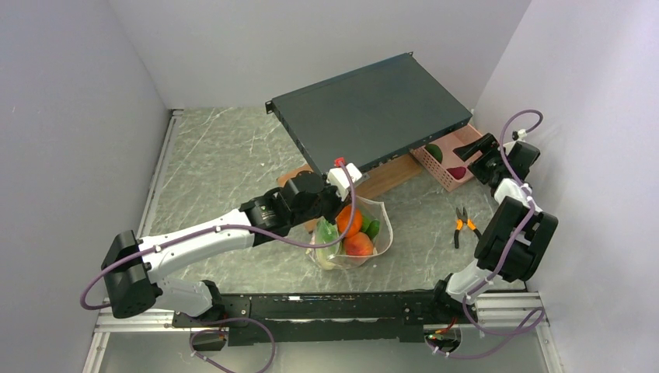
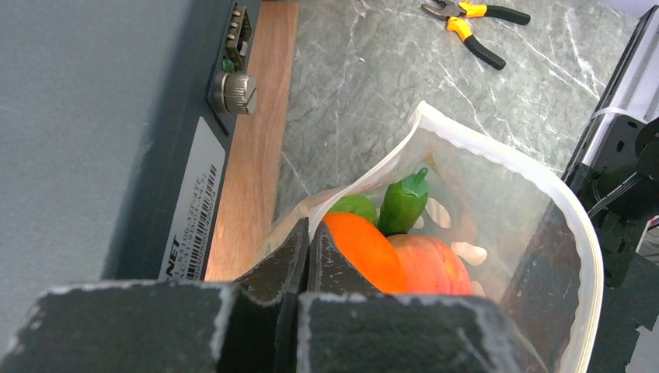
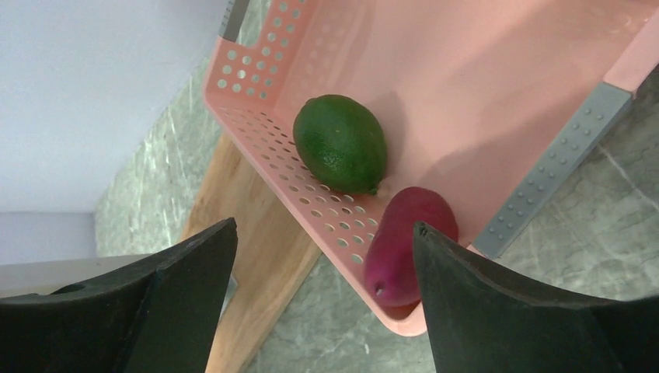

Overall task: Open the zip-top bag and remove the fake food
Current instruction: Place the fake vegetable in the bin.

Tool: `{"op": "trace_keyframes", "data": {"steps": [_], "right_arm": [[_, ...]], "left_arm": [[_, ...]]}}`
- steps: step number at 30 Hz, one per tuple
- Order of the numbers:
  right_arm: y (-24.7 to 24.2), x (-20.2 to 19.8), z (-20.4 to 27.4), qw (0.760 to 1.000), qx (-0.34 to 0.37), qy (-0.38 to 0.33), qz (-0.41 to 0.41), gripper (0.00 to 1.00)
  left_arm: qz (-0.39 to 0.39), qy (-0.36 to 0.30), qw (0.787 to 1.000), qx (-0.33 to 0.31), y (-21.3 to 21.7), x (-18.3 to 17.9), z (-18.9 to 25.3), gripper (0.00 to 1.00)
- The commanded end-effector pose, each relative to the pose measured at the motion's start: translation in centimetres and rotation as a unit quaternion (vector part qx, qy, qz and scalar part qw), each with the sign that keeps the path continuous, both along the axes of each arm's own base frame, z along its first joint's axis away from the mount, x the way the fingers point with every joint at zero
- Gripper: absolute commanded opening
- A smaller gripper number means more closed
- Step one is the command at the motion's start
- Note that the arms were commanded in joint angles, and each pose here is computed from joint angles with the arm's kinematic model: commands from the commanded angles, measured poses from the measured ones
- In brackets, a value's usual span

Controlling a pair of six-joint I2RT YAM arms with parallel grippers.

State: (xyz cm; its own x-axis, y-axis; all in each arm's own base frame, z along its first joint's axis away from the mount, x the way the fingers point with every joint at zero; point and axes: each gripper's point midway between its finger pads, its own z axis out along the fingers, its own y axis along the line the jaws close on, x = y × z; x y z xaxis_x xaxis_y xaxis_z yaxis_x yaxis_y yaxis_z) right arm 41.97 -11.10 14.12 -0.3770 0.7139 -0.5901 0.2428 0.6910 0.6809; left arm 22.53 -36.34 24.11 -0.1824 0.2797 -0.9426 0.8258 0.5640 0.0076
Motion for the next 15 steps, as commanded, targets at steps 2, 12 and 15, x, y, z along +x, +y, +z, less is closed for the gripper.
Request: {"op": "trace_keyframes", "data": {"steps": [2,12,15], "right_arm": [[-1.2,0.2,2.6,0.997,-0.076,-0.031,0.014,0.87],[3.1,-2.5,4.8,0.970,-0.142,-0.078,0.181,0.95],[5.2,-4.1,5.8,0.949,-0.159,-0.110,0.250,0.96]], "left_arm": [[-0.016,-0.026,0.999,-0.043,-1.2,0.5,3.8,0.00],[-0.029,-0.011,0.998,-0.050,-1.2,0.1,3.6,0.00],[-0.034,-0.010,0.998,-0.048,-1.3,0.0,3.6,0.00]]}}
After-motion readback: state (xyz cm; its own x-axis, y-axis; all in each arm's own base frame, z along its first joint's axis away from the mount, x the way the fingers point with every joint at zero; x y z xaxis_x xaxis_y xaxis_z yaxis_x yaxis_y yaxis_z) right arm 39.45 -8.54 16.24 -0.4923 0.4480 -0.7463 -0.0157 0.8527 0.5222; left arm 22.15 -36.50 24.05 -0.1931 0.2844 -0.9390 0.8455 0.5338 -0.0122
